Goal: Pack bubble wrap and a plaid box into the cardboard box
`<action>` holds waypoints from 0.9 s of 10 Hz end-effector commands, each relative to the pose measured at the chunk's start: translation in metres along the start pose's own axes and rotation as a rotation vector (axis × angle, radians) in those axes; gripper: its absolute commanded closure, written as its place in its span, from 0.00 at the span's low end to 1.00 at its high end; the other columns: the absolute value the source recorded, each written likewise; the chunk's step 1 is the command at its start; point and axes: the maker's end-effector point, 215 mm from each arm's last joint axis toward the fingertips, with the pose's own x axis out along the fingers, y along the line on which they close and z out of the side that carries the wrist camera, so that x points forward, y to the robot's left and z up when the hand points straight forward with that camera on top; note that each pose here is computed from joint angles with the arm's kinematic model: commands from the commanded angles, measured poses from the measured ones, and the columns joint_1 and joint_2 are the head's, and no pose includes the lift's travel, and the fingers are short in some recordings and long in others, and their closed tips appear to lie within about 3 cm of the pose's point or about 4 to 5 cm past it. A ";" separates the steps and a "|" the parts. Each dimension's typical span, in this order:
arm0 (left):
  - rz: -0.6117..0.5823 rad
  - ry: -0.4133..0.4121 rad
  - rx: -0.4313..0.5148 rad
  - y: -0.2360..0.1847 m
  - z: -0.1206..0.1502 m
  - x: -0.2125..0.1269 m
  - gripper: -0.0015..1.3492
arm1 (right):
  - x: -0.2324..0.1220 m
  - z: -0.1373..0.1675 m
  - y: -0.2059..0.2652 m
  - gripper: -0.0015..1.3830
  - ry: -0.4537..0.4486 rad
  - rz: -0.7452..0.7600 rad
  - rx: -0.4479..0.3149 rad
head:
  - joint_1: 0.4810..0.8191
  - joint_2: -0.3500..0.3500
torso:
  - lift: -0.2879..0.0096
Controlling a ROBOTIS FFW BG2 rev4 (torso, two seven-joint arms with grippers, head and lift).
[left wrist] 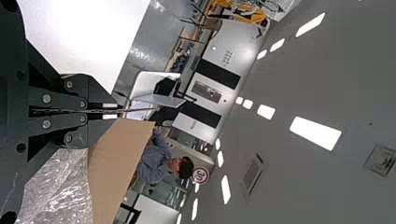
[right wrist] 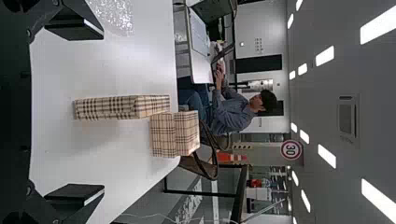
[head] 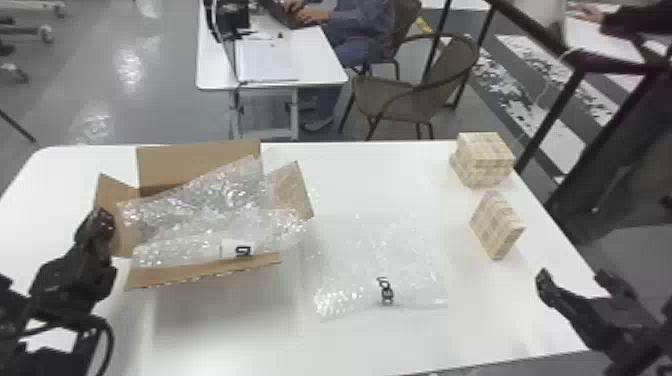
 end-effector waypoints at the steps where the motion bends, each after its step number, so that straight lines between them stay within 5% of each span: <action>1: -0.001 0.000 -0.003 -0.001 0.000 0.000 0.90 | 0.007 -0.007 -0.009 0.10 0.004 -0.020 0.022 | 0.63 0.30 | 0.60; 9: 0.003 0.003 -0.013 0.001 -0.004 -0.002 0.90 | 0.083 -0.036 -0.023 0.10 0.095 0.009 0.059 | 0.63 0.29 | 0.60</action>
